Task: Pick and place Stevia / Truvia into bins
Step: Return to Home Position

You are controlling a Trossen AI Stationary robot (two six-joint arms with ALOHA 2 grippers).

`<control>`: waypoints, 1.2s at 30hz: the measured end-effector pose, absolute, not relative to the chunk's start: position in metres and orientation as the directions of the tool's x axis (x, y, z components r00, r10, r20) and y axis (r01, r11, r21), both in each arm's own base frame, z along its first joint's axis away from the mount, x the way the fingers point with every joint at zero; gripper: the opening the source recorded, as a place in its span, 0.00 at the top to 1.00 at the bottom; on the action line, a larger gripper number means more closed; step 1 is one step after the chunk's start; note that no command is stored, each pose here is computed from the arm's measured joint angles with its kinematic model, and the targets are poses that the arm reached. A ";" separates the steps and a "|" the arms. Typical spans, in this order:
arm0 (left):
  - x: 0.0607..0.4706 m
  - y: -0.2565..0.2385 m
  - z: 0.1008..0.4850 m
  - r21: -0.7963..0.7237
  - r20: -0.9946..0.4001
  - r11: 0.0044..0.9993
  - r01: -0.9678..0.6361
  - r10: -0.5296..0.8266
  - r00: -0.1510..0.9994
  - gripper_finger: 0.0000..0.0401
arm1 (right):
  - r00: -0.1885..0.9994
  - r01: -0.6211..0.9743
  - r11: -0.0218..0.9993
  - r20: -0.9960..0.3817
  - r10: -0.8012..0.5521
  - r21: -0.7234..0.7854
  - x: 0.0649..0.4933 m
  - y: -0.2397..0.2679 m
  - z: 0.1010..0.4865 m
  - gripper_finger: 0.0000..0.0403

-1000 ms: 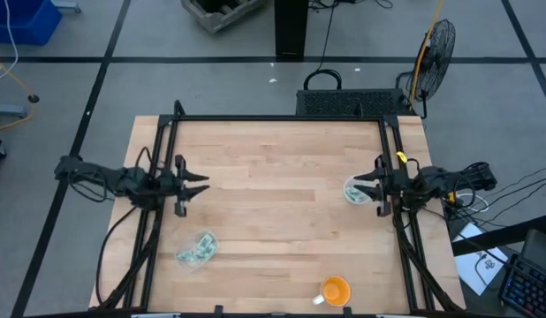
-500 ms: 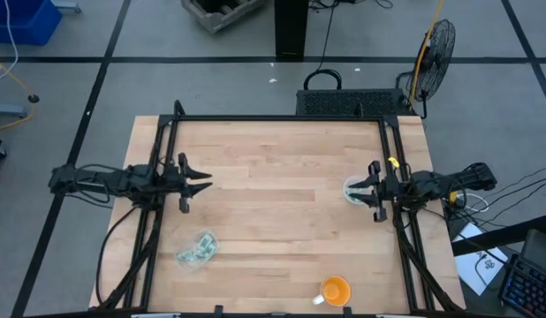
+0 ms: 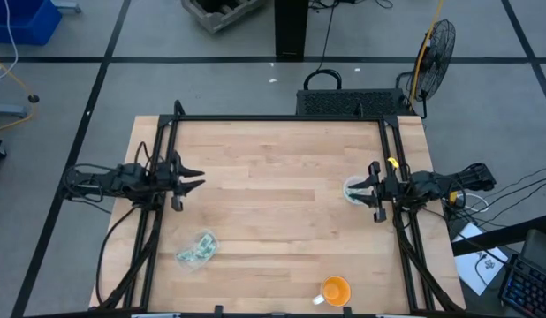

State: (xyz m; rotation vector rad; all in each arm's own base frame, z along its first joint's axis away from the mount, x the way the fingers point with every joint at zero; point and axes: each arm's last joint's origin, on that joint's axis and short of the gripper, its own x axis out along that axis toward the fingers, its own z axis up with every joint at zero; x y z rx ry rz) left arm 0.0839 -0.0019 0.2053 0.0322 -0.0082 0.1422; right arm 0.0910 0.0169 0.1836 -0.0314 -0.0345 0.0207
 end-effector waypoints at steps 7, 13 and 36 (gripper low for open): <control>0.087 -0.003 0.199 0.071 0.026 0.991 -0.115 0.114 0.993 0.71 | 1.000 -0.022 0.999 0.003 0.022 -0.035 0.091 0.017 0.181 0.74; 0.096 -0.005 0.175 0.064 0.071 0.995 -0.074 0.069 0.995 0.71 | 1.000 -0.023 1.000 -0.004 0.023 -0.021 0.091 0.017 0.180 0.74; 0.096 -0.004 0.172 0.011 0.042 0.993 -0.116 0.115 0.992 0.71 | 0.998 -0.024 1.000 0.058 0.024 0.002 0.095 0.018 0.173 0.74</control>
